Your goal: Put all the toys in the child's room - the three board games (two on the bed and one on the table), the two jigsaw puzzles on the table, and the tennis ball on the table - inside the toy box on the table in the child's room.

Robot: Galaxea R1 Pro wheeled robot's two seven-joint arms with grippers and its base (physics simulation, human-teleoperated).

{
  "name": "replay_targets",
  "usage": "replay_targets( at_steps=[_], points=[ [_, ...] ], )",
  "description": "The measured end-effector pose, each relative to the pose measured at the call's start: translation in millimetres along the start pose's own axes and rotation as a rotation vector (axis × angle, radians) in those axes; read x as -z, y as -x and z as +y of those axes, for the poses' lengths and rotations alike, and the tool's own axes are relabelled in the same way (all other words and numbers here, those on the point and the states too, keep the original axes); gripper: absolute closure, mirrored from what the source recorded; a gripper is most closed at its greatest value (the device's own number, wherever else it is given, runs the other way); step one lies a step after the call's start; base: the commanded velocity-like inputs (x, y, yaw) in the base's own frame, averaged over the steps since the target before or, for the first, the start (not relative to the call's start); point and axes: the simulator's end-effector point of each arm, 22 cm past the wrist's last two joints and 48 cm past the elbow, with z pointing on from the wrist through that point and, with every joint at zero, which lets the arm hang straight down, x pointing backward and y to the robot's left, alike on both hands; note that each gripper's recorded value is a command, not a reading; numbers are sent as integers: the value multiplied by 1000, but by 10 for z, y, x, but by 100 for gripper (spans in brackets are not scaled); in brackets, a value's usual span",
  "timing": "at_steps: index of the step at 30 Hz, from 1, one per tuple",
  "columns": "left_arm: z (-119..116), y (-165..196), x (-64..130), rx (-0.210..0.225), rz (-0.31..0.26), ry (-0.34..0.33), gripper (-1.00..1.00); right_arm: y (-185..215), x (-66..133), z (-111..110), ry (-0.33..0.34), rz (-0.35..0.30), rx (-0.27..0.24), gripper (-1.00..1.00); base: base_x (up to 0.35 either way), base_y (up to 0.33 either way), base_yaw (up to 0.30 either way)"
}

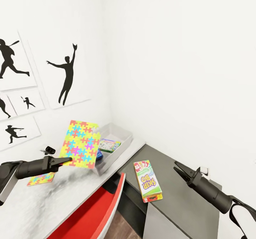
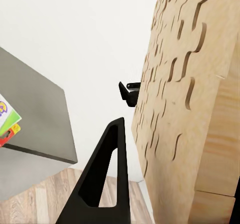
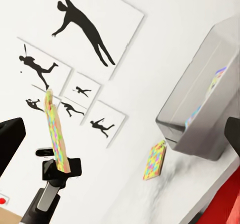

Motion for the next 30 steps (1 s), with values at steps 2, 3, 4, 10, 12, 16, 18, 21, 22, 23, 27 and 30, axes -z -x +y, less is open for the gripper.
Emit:
replay_targets(
  at_steps=[2, 3, 4, 10, 12, 16, 18, 21, 22, 23, 27, 30],
  points=[
    [13, -6, -1, 3, 0, 0, 100, -5, -2, -11, -2, 1, -2, -100, 55, 0, -134],
    [21, -9, -1, 5, 1, 1, 100, -5, -2, -18, -3, 1, -3, -100, 27, 0, -85],
    [26, -11, -1, 6, 1, 1, 100, -4, -1, -23, -4, 1, -3, -100, 17, 0, -55],
    [34, -17, -1, 8, 1, 2, 100, -1, 0, -33, -6, -1, -3, -100, 95, 0, -20],
    [42, -19, -1, 10, 1, 2, 100, -3, -2, -40, -7, -1, -4, -100, 130, 0, -4],
    [74, -29, -4, 16, 2, 4, 100, -19, -8, -70, -12, 3, -10, -100, 35, 0, -1],
    [91, -35, -5, 20, 3, 5, 100, -31, -12, -84, -14, 6, -13, -100, 8, 0, 0],
    [113, -42, -7, 25, 3, 6, 100, -46, -16, -106, -18, 10, -18, -100, 3, 0, 0],
    [120, -42, -6, 26, 3, 6, 100, -50, -17, -114, -19, 11, -19, -100, 1, 0, 0],
    [127, -44, -6, 28, 3, 6, 100, -54, -18, -122, -20, 12, -21, -100, 0, 0, 0],
    [153, -39, 3, 32, -1, 8, 100, -68, -23, -171, -35, 15, -25, -100, 39, 0, 0],
    [177, -44, 3, 36, -1, 9, 100, -80, -25, -198, -40, 17, -29, -100, 25, 0, 0]
  ],
)
